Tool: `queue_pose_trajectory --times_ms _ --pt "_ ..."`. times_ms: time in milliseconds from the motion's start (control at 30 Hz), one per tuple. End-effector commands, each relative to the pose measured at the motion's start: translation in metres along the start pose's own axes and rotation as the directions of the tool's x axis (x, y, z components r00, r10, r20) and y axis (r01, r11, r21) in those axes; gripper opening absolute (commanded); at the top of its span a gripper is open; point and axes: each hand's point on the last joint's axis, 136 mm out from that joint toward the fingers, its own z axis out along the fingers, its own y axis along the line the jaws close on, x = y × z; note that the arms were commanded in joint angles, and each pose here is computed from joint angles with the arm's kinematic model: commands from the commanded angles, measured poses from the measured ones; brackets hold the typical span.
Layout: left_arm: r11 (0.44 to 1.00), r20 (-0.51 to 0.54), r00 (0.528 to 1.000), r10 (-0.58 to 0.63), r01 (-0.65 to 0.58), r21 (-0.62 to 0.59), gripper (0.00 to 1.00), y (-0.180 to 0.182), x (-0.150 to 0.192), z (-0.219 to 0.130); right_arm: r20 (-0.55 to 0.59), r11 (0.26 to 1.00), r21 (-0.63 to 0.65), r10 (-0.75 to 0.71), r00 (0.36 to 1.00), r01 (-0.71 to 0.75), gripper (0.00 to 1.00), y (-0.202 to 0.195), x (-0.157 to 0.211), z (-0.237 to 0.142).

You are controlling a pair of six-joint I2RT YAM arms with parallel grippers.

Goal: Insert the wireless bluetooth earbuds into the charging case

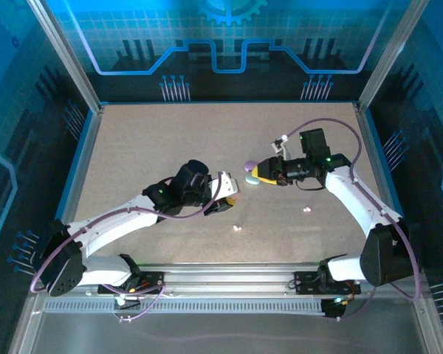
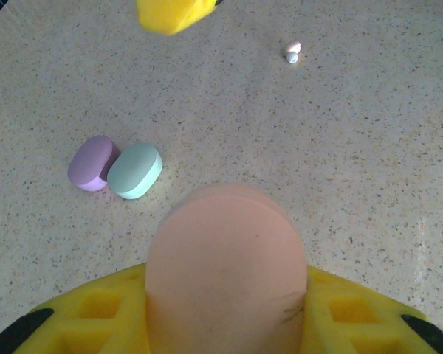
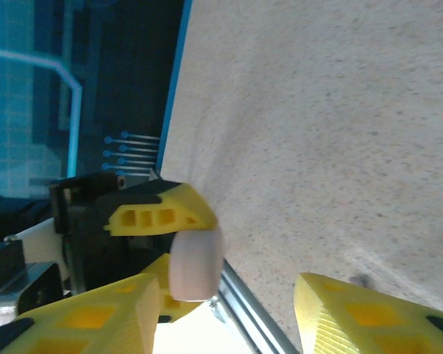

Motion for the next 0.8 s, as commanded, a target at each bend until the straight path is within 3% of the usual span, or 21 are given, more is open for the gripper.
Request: queue_pose_trajectory --times_ms 0,533,667,767 --pt "0.999 0.064 0.997 0.047 -0.047 -0.003 0.31 0.001 -0.020 -0.009 -0.069 0.999 -0.036 -0.027 0.997 0.025 0.53 0.014 0.008 0.012" --pt "0.999 0.095 0.995 0.035 -0.032 -0.036 0.32 0.004 -0.027 -0.020 -0.262 0.994 -0.085 -0.092 0.961 0.072 0.51 0.034 0.041 0.058" --pt "0.998 0.100 0.994 0.038 -0.034 -0.049 0.32 0.006 -0.028 -0.022 -0.272 0.994 -0.085 -0.096 0.957 0.076 0.47 0.035 0.044 0.060" --pt "0.998 0.105 0.994 0.032 -0.026 -0.053 0.33 0.007 -0.029 -0.022 -0.277 0.993 -0.088 -0.097 0.956 0.075 0.38 0.036 0.044 0.061"
